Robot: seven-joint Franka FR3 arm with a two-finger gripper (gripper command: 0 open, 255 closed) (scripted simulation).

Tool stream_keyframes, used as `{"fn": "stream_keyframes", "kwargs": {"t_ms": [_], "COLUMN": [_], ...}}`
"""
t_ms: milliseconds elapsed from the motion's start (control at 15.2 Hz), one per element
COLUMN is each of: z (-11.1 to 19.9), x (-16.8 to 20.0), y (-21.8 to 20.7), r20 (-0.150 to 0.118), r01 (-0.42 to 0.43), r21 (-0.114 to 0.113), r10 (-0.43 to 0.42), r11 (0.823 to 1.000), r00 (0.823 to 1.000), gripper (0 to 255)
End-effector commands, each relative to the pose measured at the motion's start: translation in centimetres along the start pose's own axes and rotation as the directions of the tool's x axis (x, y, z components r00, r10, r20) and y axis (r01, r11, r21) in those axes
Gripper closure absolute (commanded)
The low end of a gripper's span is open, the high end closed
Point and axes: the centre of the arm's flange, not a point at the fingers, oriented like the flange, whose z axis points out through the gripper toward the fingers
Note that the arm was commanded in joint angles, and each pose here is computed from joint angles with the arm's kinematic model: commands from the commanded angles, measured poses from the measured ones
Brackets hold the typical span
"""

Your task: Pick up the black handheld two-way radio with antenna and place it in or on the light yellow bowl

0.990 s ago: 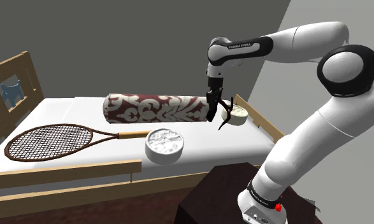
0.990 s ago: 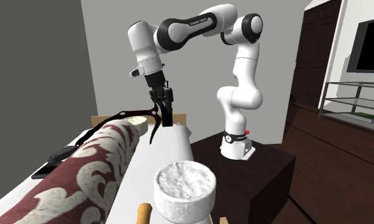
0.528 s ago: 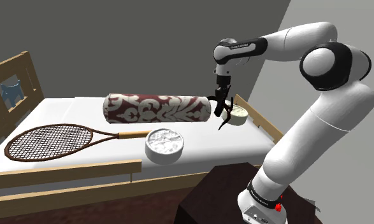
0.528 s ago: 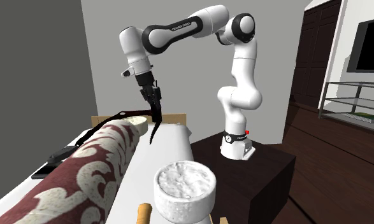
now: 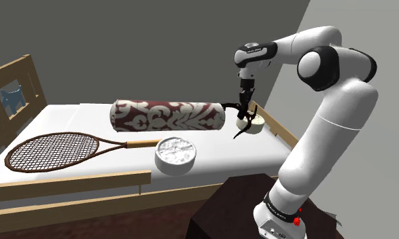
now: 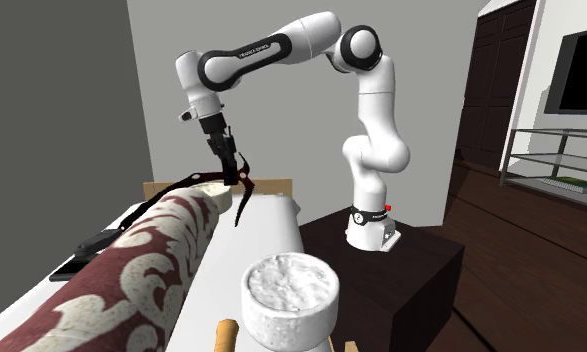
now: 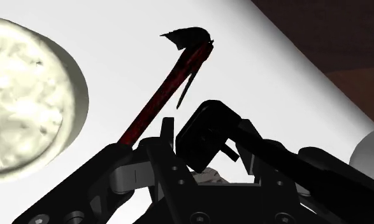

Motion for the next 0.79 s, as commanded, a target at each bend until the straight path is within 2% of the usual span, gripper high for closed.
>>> {"fn": "stream_keyframes", "kwargs": {"t_ms": [0, 726], "z": [-0.1, -1.2], "x": [-0.2, -1.3], "y": [2.5, 16.9], "r20": [0.000, 0.000], "r01": [0.002, 0.002], "r21": [-0.001, -0.001], "r10": [-0.002, -0.002], "r11": [1.000, 1.000], "r00": [1.000, 1.000], "gripper": [255, 255]}}
